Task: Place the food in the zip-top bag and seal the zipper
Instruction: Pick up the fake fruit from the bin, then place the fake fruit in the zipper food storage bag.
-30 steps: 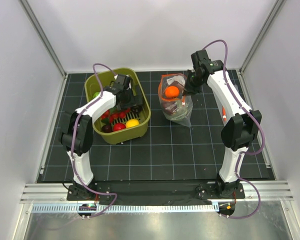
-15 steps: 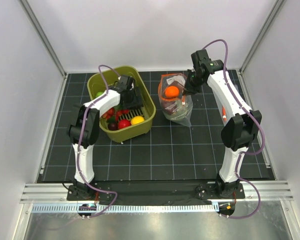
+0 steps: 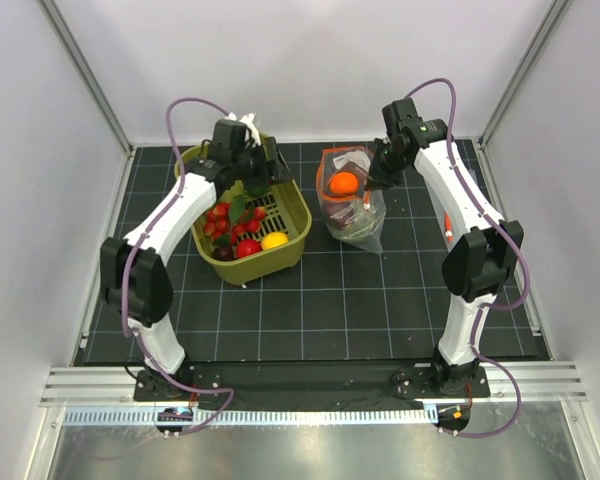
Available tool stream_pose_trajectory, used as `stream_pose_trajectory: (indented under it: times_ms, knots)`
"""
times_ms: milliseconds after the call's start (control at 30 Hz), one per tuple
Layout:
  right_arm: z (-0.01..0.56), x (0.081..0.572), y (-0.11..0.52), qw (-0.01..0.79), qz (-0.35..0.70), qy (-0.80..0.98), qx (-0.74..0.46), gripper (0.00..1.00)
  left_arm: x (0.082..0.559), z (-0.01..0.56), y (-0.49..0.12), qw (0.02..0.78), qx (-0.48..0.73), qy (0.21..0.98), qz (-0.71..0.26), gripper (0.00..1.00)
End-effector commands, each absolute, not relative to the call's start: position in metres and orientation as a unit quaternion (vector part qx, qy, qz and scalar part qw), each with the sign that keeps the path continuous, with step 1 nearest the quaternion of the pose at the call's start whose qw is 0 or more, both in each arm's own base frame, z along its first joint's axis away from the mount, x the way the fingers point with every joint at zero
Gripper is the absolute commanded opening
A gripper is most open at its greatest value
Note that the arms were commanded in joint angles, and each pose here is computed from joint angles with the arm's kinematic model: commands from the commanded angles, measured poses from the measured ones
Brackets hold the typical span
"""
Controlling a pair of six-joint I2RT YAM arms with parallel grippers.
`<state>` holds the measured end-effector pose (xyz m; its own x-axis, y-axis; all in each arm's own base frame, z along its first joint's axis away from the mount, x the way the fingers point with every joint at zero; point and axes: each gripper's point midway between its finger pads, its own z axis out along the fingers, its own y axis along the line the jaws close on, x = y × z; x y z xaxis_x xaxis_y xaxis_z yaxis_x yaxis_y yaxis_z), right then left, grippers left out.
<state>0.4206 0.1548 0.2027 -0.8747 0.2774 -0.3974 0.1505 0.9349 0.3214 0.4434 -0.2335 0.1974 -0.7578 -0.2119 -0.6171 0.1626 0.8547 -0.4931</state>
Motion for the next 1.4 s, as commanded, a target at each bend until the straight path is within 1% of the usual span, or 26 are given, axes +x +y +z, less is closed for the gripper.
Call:
stream_pose_trajectory:
  times_ms: [0, 133, 233, 433, 633, 700, 733, 767, 800, 833, 867, 900, 1000, 1167, 1233, 1367]
  knots:
    - [0.234, 0.427, 0.157, 0.261, 0.162, 0.946, 0.107, 0.01, 0.43, 0.273, -0.26, 0.379, 0.037, 0.849, -0.368, 0.42]
    - [0.238, 0.424, 0.162, 0.25, 0.175, 0.946, 0.11, 0.01, 0.425, 0.323, -0.286, 0.385, 0.077, 0.805, -0.446, 0.39]
    - [0.245, 0.422, 0.166, 0.245, 0.187, 0.944, 0.116, 0.01, 0.42, 0.343, -0.312, 0.379, 0.112, 0.782, -0.481, 0.37]
    - [0.256, 0.416, 0.168, 0.246, 0.195, 0.942, 0.12, 0.01, 0.412, 0.348, -0.359, 0.358, 0.148, 0.761, -0.521, 0.36]
    - [0.269, 0.41, 0.163, 0.261, 0.193, 0.938, 0.12, 0.01, 0.401, 0.324, -0.391, 0.318, 0.161, 0.767, -0.533, 0.36]
    - [0.271, 0.409, 0.163, 0.265, 0.194, 0.937, 0.121, 0.01, 0.396, 0.313, -0.394, 0.303, 0.162, 0.774, -0.532, 0.46]
    - [0.274, 0.408, 0.163, 0.268, 0.196, 0.935, 0.122, 0.01, 0.392, 0.303, -0.392, 0.286, 0.157, 0.786, -0.525, 0.53]
    - [0.274, 0.407, 0.163, 0.268, 0.196, 0.935, 0.122, 0.01, 0.392, 0.297, -0.39, 0.285, 0.159, 0.791, -0.517, 0.7]
    - [0.276, 0.408, 0.163, 0.273, 0.197, 0.933, 0.124, 0.01, 0.39, 0.297, -0.387, 0.286, 0.16, 0.796, -0.51, 0.78]
    - [0.278, 0.407, 0.162, 0.276, 0.199, 0.932, 0.123, 0.01, 0.388, 0.292, -0.383, 0.283, 0.158, 0.803, -0.5, 0.84]
    - [0.278, 0.405, 0.162, 0.276, 0.198, 0.932, 0.123, 0.01, 0.387, 0.295, -0.381, 0.291, 0.165, 0.802, -0.494, 0.95]
    - [0.281, 0.405, 0.161, 0.279, 0.199, 0.931, 0.124, 0.01, 0.388, 0.296, -0.379, 0.299, 0.165, 0.803, -0.488, 0.98]
    - [0.284, 0.402, 0.16, 0.281, 0.2, 0.931, 0.123, 0.02, 0.387, 0.31, -0.375, 0.314, 0.17, 0.8, -0.482, 1.0]
    - [0.292, 0.396, 0.16, 0.284, 0.204, 0.929, 0.119, 0.02, 0.381, 0.316, -0.371, 0.329, 0.188, 0.801, -0.464, 1.0]
    - [0.294, 0.394, 0.159, 0.283, 0.201, 0.931, 0.118, 0.02, 0.381, 0.314, -0.369, 0.338, 0.204, 0.8, -0.451, 0.98]
    - [0.292, 0.388, 0.158, 0.27, 0.199, 0.935, 0.112, 0.02, 0.376, 0.314, -0.376, 0.337, 0.247, 0.786, -0.455, 0.93]
